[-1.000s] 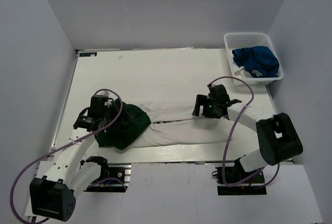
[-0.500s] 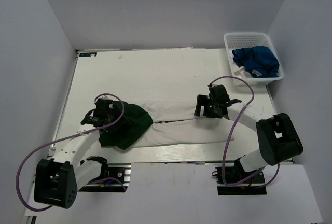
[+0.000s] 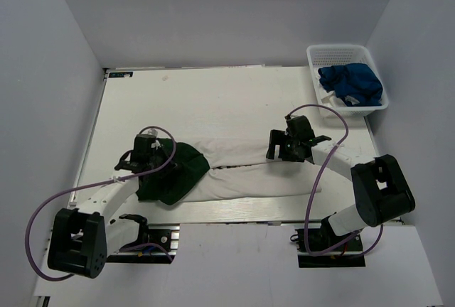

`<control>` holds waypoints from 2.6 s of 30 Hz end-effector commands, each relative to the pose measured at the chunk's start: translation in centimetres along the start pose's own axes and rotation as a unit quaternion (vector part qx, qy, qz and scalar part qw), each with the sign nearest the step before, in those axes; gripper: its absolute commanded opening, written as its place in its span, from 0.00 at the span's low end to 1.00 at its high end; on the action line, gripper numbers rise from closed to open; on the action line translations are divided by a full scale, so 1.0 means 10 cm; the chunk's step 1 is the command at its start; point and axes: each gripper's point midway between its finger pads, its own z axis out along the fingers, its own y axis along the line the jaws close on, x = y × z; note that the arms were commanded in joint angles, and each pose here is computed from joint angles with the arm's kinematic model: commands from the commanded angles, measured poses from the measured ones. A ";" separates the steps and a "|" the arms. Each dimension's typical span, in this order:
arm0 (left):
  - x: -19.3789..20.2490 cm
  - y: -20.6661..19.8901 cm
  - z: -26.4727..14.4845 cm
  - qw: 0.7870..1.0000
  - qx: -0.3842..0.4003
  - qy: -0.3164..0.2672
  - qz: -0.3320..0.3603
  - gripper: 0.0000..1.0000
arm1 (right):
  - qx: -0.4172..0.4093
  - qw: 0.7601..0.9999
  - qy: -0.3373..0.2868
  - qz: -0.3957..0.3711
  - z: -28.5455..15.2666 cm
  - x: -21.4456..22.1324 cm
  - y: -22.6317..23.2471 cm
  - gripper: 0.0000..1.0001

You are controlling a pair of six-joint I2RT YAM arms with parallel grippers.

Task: Fold and stack the t-shirts

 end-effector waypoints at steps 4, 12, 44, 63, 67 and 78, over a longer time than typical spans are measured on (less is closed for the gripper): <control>0.09 -0.19 -0.19 0.999 0.037 0.029 0.024 0.00 | 0.029 0.999 0.019 -0.001 -0.03 0.08 -0.13 0.90; 0.31 -0.45 -0.55 0.990 0.098 0.095 0.042 0.00 | 0.030 0.999 0.022 -0.004 -0.05 0.06 -0.13 0.90; 1.29 -1.28 -0.82 0.898 0.257 0.327 0.145 0.99 | 0.006 1.000 -0.005 -0.023 -0.17 -0.09 0.00 0.90; -0.18 0.06 -1.09 0.960 -0.267 -0.082 -0.024 0.99 | -0.277 0.910 0.001 -0.308 -0.58 -0.14 2.00 0.90; -0.49 -0.03 -0.90 0.963 -0.232 -0.130 -0.054 0.99 | -0.271 0.873 -0.020 -0.405 -0.51 0.09 2.41 0.90; -0.51 0.28 -0.04 0.968 -0.242 -0.010 -0.058 0.94 | -0.300 0.800 -0.075 -0.515 -0.49 0.53 3.10 0.90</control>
